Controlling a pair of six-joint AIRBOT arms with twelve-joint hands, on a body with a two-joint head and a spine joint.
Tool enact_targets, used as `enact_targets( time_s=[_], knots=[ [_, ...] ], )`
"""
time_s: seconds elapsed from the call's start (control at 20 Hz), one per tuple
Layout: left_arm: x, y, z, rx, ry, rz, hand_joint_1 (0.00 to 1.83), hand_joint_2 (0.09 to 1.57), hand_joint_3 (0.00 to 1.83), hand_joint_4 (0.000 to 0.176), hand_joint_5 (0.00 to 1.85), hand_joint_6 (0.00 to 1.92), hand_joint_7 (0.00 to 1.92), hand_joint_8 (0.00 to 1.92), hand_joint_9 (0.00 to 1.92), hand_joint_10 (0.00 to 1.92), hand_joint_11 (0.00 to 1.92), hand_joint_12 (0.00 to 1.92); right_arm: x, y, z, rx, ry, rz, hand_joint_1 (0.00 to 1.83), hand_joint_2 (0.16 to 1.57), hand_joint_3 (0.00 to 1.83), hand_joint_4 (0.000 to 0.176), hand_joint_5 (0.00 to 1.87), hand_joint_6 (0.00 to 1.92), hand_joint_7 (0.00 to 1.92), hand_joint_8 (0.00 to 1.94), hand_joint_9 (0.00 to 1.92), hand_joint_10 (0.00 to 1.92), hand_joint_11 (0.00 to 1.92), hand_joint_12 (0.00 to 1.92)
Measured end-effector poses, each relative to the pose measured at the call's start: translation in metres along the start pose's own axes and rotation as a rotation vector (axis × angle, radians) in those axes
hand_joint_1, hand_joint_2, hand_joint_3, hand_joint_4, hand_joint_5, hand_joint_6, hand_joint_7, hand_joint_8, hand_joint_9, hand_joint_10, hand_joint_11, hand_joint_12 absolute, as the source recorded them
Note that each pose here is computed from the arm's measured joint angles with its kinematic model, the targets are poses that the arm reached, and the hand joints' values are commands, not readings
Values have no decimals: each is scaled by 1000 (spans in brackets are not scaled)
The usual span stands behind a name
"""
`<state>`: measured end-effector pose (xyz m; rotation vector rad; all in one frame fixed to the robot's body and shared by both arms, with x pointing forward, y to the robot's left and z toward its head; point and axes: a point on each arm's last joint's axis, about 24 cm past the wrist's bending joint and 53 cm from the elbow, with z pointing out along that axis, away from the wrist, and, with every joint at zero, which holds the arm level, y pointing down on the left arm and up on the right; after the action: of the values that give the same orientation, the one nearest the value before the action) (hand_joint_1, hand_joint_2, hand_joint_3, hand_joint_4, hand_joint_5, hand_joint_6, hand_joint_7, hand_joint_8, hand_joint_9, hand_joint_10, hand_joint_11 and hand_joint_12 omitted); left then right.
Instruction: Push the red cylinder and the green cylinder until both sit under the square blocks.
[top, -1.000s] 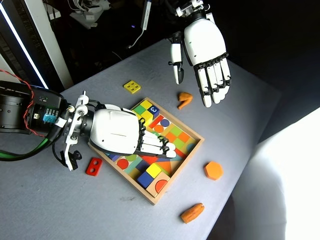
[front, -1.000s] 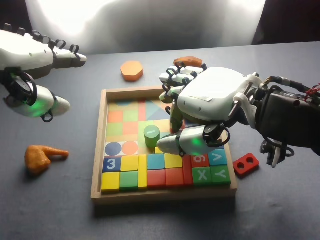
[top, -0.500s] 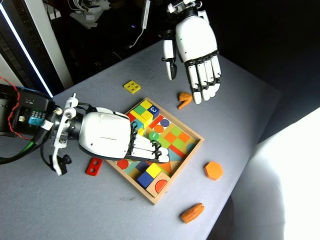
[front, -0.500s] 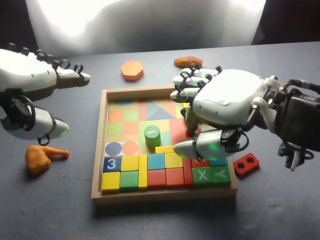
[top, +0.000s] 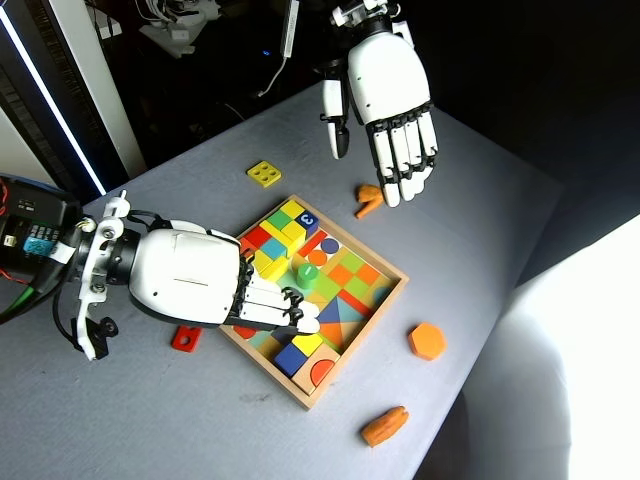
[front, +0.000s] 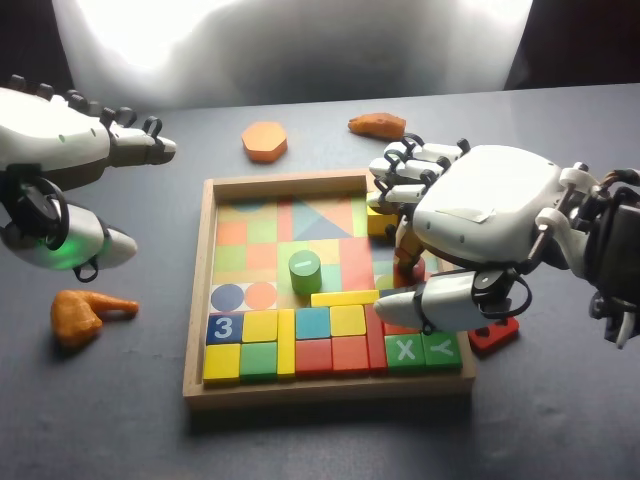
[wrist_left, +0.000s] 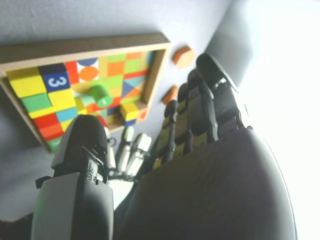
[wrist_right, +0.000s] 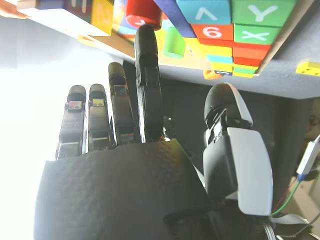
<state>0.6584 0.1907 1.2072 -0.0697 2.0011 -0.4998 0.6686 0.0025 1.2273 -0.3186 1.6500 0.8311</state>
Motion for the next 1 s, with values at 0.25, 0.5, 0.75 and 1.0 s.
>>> enact_targets(
  time_s=[0.25,0.5,0.75,1.0],
  knots=[
    [-1,-5,2,9,0,1,538,1319,0,45,34,6,83,6,119,5,0,768,2,-1,-6,3,5,-3,30,1204,1,0,959,61,226,9,29,11,0,0],
    [-1,-7,2,13,-2,0,522,1352,13,41,45,5,79,2,123,3,0,718,4,-2,-11,6,11,-13,65,1189,0,0,964,60,235,5,35,12,0,0],
    [4,-14,0,30,8,2,517,1326,1,48,54,3,47,0,91,0,0,670,7,-7,-16,18,14,-36,42,1200,2,0,931,45,262,10,53,18,0,0],
    [8,-13,1,26,21,-15,505,1358,13,40,45,1,83,3,123,7,0,685,8,-9,-18,20,20,-45,25,1202,3,0,937,47,250,9,72,24,0,0]
  ],
)
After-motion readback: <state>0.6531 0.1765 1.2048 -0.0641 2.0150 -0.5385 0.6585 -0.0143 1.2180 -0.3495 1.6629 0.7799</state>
